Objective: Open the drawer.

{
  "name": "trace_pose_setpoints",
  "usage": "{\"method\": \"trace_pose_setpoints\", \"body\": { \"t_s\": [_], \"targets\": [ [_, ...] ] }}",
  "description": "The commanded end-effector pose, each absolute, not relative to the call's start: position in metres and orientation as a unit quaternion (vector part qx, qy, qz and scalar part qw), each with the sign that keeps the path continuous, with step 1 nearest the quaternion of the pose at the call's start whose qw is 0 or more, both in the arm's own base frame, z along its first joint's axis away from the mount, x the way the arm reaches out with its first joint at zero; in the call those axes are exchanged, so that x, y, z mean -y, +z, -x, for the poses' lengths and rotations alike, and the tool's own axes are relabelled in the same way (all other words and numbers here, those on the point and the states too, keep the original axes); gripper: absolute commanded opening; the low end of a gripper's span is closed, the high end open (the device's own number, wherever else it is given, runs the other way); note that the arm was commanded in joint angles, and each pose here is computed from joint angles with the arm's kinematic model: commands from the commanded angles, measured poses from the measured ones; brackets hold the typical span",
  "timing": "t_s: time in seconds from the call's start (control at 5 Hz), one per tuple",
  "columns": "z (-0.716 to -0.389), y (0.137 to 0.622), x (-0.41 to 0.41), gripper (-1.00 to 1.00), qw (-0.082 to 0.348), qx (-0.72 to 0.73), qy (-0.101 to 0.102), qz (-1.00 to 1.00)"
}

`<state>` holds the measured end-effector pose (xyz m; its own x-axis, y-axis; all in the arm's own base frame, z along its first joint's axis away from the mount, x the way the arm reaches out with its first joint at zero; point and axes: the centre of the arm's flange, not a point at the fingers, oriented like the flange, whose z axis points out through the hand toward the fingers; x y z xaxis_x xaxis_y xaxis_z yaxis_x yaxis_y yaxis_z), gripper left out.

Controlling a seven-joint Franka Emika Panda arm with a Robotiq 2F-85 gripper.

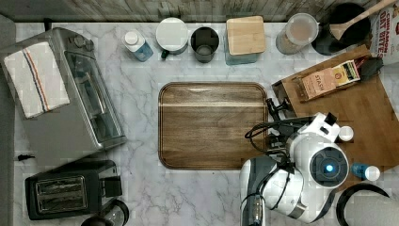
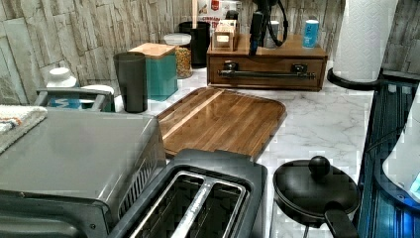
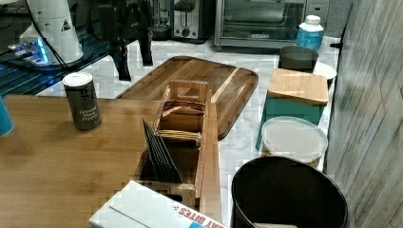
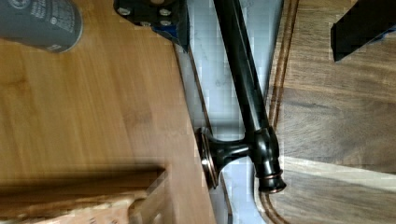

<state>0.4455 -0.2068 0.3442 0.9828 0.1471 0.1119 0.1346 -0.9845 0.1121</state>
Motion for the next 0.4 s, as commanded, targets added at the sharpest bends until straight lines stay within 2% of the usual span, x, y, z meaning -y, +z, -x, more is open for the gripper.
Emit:
{"method": "trace_pose_setpoints", "body": {
  "t_s": [0.2, 0.4],
  "targets": [
    [-0.439, 0.321, 0.194, 1.00, 0.087, -0.212, 0.053, -0.972],
    [-0.429, 0.313, 0.212, 1.00, 0.106, -0.240, 0.064, -0.963]
  ]
}}
